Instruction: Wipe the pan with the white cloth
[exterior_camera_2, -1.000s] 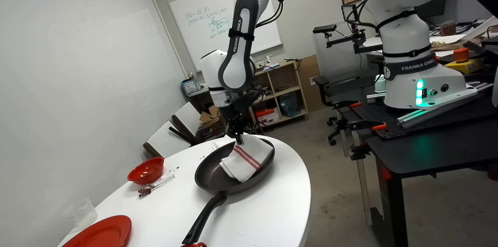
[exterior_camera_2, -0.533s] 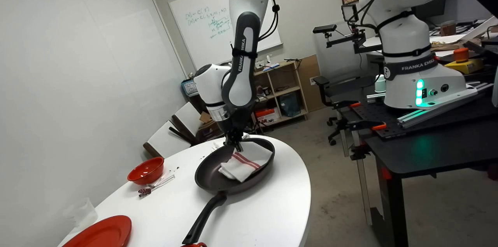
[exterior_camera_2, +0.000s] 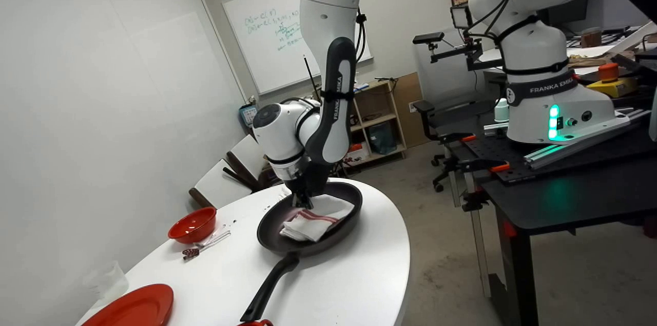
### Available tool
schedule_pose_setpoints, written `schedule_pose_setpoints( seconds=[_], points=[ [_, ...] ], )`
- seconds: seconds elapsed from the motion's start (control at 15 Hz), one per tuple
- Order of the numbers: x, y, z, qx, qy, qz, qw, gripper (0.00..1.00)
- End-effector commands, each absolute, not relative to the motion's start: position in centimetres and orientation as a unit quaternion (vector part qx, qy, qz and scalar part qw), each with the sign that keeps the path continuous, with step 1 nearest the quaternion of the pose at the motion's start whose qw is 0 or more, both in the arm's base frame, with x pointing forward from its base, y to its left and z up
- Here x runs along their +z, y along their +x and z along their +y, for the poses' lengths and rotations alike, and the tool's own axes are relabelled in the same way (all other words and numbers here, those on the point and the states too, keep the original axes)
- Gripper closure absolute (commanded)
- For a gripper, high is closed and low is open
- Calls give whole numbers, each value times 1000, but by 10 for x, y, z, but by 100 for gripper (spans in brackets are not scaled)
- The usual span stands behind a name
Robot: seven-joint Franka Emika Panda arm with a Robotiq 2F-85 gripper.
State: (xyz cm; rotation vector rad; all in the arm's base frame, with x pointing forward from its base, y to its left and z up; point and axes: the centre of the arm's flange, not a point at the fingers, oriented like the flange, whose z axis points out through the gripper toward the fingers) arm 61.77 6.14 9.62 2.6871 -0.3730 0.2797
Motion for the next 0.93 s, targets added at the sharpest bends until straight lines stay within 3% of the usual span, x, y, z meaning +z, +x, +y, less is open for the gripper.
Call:
schedule_pose_setpoints(
  seconds=[0.0, 0.47, 0.87],
  points=[
    [91, 621, 72, 131, 961, -131, 206, 95],
    [102, 622, 71, 137, 982, -122, 41, 95],
    [105, 622, 44, 113, 981, -157, -4, 95]
  ],
)
